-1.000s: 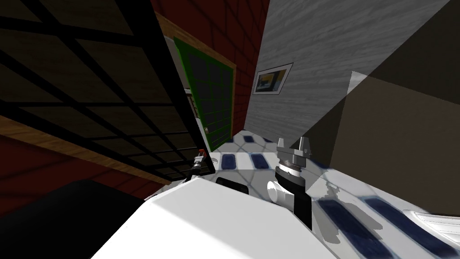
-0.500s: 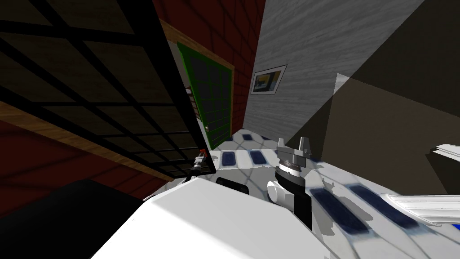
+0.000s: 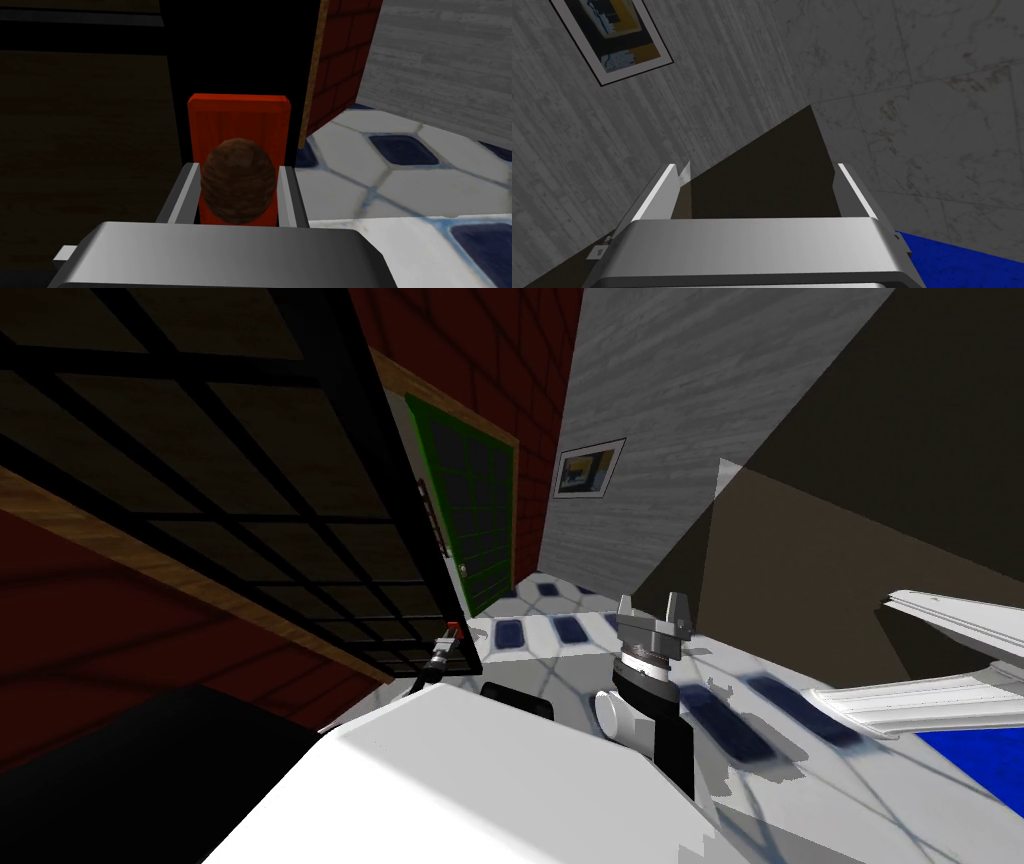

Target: Pull the door open

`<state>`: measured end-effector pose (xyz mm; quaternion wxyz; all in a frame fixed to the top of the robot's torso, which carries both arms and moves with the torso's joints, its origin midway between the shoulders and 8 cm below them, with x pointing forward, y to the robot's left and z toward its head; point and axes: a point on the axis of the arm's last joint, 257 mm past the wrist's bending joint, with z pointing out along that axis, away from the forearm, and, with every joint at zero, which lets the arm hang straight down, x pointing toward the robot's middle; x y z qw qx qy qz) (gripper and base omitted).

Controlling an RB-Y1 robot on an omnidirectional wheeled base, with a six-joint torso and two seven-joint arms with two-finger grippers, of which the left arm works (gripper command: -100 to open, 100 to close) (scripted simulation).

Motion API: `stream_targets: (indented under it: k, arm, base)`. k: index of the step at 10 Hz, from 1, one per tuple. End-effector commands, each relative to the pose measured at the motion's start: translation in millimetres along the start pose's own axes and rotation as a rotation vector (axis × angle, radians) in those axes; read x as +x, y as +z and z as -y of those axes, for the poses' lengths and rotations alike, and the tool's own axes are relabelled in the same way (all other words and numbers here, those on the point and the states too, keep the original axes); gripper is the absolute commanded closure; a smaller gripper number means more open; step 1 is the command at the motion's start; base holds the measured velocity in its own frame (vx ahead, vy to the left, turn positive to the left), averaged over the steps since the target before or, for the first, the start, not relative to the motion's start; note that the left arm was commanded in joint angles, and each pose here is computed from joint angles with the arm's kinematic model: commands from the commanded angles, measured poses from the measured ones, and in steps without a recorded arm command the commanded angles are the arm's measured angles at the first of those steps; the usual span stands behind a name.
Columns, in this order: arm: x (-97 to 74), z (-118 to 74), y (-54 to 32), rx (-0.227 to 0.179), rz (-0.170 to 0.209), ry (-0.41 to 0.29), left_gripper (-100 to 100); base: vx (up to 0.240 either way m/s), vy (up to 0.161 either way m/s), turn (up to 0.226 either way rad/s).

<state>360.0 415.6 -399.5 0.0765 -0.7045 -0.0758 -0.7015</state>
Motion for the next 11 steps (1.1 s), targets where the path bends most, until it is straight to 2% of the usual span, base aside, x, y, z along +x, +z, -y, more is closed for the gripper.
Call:
stream_targets:
  k: [1, 2, 8, 9, 10, 11]
  arm:
    - [0.0, 0.0, 0.0, 0.000, 0.000, 0.000, 100]
    - [-1.7, -1.8, -6.1, -0.020, 0.003, -0.001, 100]
    - [0.9, -1.9, -26.1, -0.097, -0.004, 0.000, 100]
    - [1.1, -2.0, -28.8, -0.107, -0.004, -0.001, 100]
    - [0.1, -1.3, -27.1, -0.099, 0.001, 0.002, 100]
    - [-1.9, -0.9, -35.3, -0.115, 0.005, 0.002, 100]
  base:
    - [-0.102, 0.007, -0.024]
    - [-0.137, -0.002, -0.080]
    - [-0.202, 0.018, -0.103]
    - [-0.211, 0.021, -0.076]
    - [-0.098, 0.009, -0.018]
    - [-0.139, 0.021, -0.100]
